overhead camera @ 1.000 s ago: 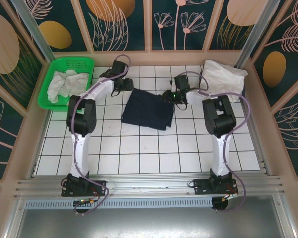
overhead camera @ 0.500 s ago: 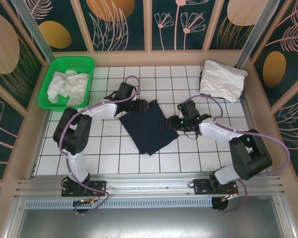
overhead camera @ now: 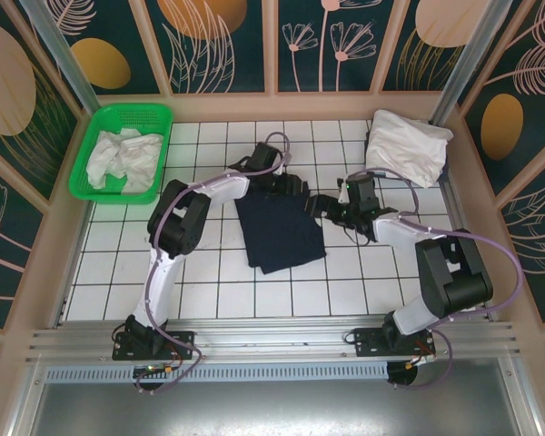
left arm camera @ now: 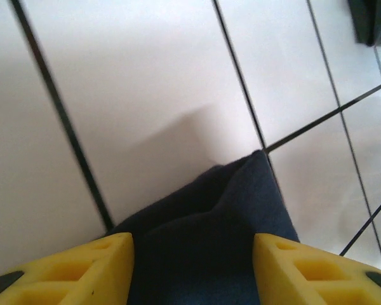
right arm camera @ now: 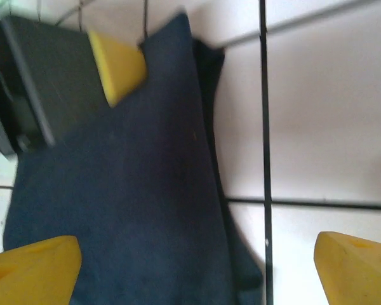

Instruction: Fold and stack the t-shirts

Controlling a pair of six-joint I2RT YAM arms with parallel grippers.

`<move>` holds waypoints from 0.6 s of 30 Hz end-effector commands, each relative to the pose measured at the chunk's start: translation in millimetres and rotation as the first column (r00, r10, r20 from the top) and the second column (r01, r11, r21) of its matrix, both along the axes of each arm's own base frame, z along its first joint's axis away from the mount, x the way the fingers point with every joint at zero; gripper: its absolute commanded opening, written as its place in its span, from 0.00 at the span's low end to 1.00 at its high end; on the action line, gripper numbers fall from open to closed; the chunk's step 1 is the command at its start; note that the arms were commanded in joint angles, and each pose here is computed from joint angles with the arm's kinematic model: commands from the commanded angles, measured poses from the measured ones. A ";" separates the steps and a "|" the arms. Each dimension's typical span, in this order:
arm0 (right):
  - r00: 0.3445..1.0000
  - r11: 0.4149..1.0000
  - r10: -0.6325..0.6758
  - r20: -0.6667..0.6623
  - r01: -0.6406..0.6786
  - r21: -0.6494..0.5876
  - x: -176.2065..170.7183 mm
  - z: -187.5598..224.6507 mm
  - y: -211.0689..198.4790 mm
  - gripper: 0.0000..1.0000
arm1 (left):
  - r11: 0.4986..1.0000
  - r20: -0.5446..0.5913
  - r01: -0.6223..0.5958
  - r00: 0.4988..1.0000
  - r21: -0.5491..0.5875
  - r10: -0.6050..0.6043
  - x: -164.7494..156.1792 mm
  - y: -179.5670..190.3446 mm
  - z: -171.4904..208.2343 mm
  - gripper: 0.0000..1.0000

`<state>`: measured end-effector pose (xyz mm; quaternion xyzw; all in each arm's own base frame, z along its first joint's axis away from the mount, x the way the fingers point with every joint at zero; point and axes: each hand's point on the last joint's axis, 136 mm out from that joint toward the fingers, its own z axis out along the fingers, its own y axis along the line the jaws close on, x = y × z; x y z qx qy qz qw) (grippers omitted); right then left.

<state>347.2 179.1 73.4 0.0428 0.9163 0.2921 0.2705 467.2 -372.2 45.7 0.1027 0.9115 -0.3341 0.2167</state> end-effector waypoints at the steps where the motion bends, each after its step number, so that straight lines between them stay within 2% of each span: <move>1: 0.999 0.999 0.013 -0.031 -0.012 0.032 -8.4 -13.0 10.6 0.91 | 0.998 0.037 0.038 0.999 -0.058 -0.036 7.2 -12.1 33.8 0.54; 5: 0.995 0.999 0.040 -0.086 -0.043 -0.029 -8.4 -34.6 21.6 0.87 | 1.000 0.150 -0.011 0.989 -0.027 0.015 9.4 6.5 85.6 0.67; 9: 0.990 0.995 0.080 -0.115 -0.086 -0.050 -0.9 -44.4 36.4 0.78 | 0.990 0.244 -0.138 0.962 0.039 0.125 -4.2 55.6 116.6 0.74; 11: 0.987 0.991 0.100 -0.126 -0.110 -0.073 2.5 -47.9 45.6 0.74 | 0.976 0.251 -0.207 0.950 0.069 0.184 -16.8 85.8 116.2 0.75; 14: 0.981 0.986 0.133 -0.141 -0.146 -0.086 3.2 -50.9 61.6 0.69 | 0.953 0.226 -0.280 0.941 0.112 0.250 -41.7 120.6 94.3 0.75; 16: 0.977 0.982 0.154 -0.148 -0.168 -0.091 2.1 -51.0 73.5 0.66 | 0.942 0.191 -0.307 0.941 0.138 0.279 -57.3 134.9 71.9 0.75; 18: 0.976 0.977 0.162 -0.148 -0.180 -0.116 2.0 -49.9 80.8 0.66 | 0.939 0.174 -0.319 0.939 0.126 0.296 -69.8 142.1 64.9 0.74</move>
